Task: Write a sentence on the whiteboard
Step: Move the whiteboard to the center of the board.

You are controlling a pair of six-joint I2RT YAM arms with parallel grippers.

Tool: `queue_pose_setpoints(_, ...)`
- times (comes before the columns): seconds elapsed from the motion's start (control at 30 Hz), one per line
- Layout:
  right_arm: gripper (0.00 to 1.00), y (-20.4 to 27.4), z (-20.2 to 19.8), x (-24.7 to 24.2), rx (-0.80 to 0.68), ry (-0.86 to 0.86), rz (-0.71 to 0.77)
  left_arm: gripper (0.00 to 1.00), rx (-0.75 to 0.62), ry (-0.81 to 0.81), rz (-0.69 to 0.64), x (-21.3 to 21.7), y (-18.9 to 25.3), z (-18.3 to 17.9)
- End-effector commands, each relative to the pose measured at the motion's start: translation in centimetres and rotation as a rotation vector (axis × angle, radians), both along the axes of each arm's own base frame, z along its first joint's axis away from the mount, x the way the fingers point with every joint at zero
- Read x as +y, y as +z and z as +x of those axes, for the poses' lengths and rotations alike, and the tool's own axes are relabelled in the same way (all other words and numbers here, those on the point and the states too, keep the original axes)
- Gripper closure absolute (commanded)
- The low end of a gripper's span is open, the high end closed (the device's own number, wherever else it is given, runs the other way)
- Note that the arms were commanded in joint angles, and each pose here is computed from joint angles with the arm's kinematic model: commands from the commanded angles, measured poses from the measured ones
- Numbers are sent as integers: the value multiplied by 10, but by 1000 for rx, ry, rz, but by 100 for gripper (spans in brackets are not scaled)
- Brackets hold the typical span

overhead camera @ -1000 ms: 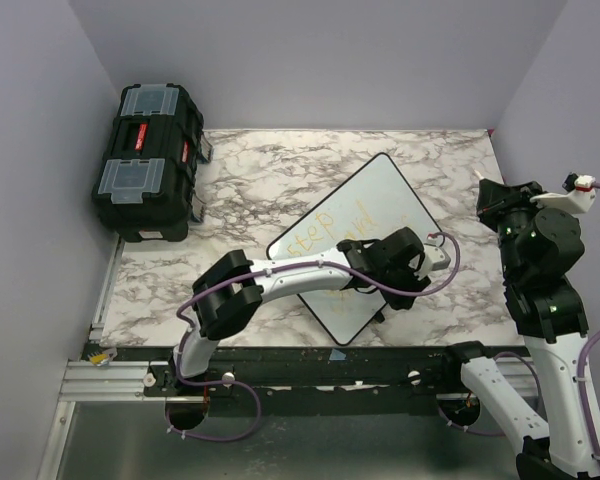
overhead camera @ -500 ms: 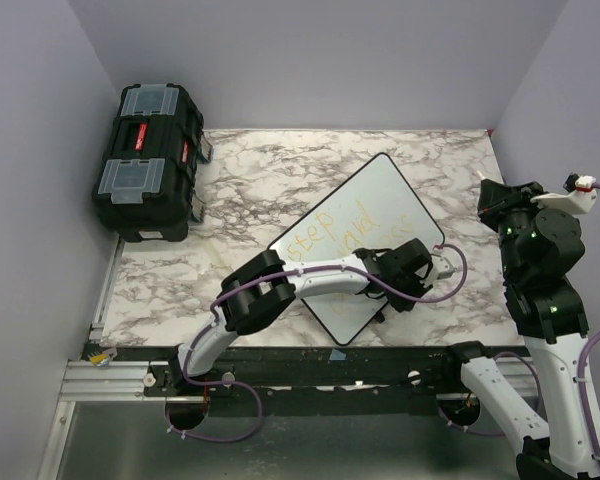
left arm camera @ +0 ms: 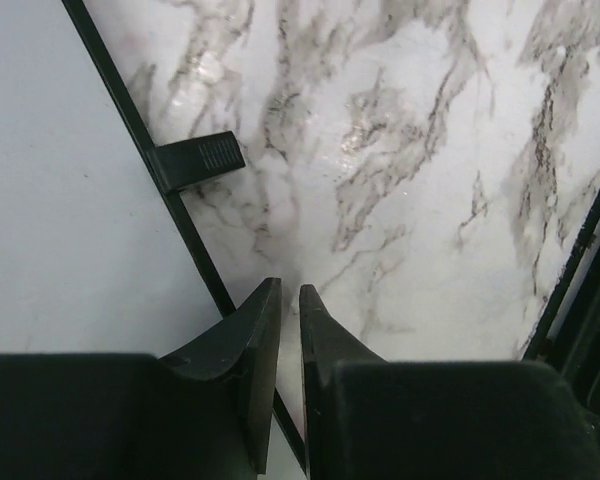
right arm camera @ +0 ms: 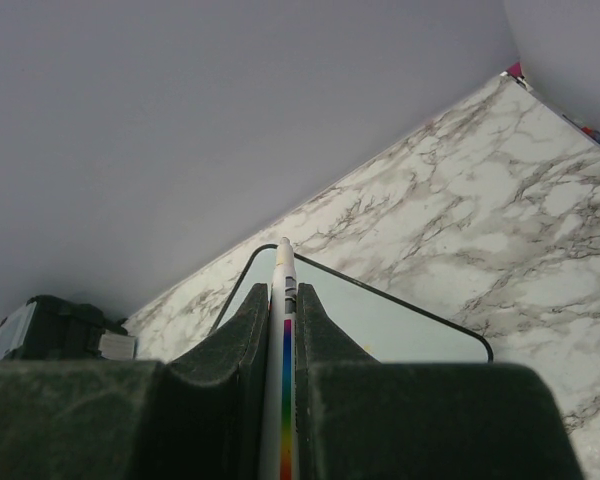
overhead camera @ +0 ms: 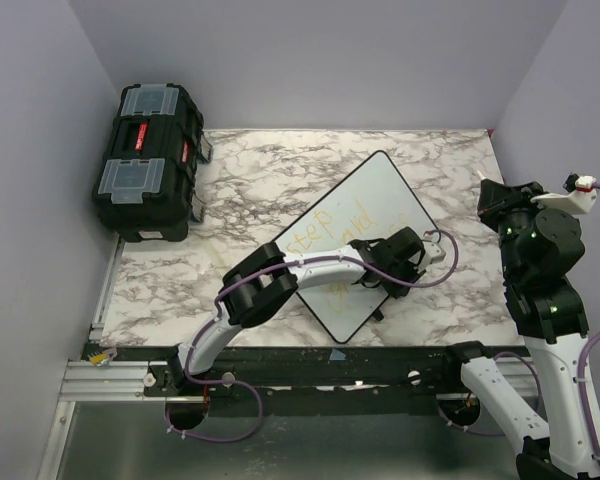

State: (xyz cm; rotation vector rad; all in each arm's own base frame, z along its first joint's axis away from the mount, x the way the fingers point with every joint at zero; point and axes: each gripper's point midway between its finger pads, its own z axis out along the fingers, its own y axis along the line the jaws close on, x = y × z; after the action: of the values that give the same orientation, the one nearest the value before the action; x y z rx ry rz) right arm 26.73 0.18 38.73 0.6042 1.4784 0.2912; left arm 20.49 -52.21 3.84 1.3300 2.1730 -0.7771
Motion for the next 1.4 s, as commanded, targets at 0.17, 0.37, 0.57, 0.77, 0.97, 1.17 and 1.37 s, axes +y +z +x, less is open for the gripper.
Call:
queue_pose_setpoints(0.17, 99, -3, -2, -3, 11, -17, -20, 84, -46, 126, 59, 38, -13, 60)
queue_pose_setpoints(0.37, 99, -4, -1, -2, 13, -15, -23, 85, -87, 166, 90, 54, -14, 82)
queue_pose_setpoints(0.57, 99, -4, 1, -1, 15, -12, -24, 85, -81, 178, 87, 68, -14, 95)
queue_pose_setpoints(0.77, 99, -6, 2, 0, 18, -9, -25, 85, -80, 196, 103, 78, -20, 95)
queue_pose_setpoints(0.97, 99, -7, 2, 0, 20, -7, -27, 85, -80, 220, 111, 89, -23, 96)
queue_pose_setpoints(1.17, 99, -6, 1, 0, 18, -5, -26, 82, -87, 235, 139, 99, -26, 95)
queue_pose_setpoints(1.37, 99, -4, -2, -1, 12, -8, -29, 54, -79, 170, 107, 93, -12, 82)
